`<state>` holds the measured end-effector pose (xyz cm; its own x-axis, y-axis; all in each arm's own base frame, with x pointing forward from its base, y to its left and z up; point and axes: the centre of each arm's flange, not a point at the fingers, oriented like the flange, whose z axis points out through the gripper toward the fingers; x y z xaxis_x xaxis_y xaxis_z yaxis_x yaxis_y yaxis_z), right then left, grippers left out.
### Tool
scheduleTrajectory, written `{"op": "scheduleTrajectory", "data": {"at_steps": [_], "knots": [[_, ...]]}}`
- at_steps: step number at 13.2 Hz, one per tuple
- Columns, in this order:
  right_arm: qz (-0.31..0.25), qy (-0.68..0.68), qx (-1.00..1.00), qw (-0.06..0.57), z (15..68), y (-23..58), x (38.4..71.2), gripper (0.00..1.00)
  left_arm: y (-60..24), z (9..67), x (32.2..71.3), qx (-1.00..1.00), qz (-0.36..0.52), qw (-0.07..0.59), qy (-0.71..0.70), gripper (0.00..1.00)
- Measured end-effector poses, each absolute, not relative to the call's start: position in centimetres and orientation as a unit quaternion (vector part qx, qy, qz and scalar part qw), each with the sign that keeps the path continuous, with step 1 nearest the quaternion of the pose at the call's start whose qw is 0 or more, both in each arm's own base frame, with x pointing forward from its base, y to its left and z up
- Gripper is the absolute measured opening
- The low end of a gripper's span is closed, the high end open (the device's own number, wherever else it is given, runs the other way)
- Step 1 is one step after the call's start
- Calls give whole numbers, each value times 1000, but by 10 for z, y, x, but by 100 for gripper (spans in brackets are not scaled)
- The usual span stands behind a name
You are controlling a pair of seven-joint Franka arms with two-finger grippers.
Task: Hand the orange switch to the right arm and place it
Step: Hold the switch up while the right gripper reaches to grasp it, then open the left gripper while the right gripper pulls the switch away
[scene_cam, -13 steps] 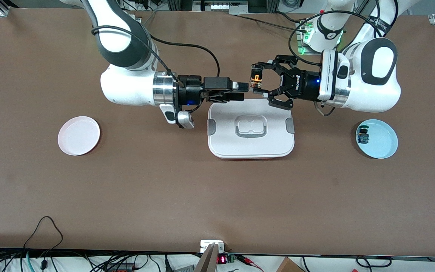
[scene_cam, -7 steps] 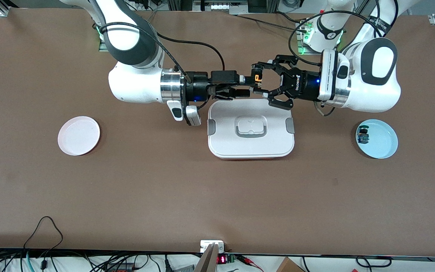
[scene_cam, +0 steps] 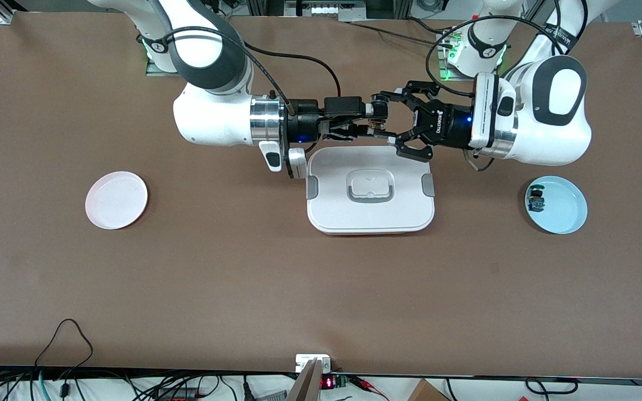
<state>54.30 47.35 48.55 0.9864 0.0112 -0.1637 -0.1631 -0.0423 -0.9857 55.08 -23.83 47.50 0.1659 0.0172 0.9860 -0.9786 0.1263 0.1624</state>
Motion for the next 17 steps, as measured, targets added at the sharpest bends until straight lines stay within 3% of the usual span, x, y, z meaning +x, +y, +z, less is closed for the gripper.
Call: {"op": "scheduleTrajectory", "data": {"at_steps": [1, 2, 5, 6, 11, 14, 17], "knots": [[63, 53, -719, 690, 485, 473, 543, 96, -238, 475, 551, 500, 432, 577, -480, 72], [62, 53, -719, 690, 485, 473, 544, 87, -238, 475, 551, 500, 432, 577, -480, 72], [56, 47, -720, 691, 486, 472, 544, 48, -238, 475, 551, 500, 432, 577, -480, 72], [52, 43, -720, 691, 485, 472, 544, 40, -238, 475, 551, 500, 432, 577, -480, 72], [49, 39, -720, 691, 484, 472, 544, 40, -239, 474, 550, 499, 434, 575, -482, 72], [41, 31, -721, 691, 483, 472, 543, 40, -238, 472, 550, 499, 431, 578, -480, 97], [36, 30, -721, 691, 484, 469, 546, 40, -203, 459, 560, 493, 436, 600, -455, 100]]}}
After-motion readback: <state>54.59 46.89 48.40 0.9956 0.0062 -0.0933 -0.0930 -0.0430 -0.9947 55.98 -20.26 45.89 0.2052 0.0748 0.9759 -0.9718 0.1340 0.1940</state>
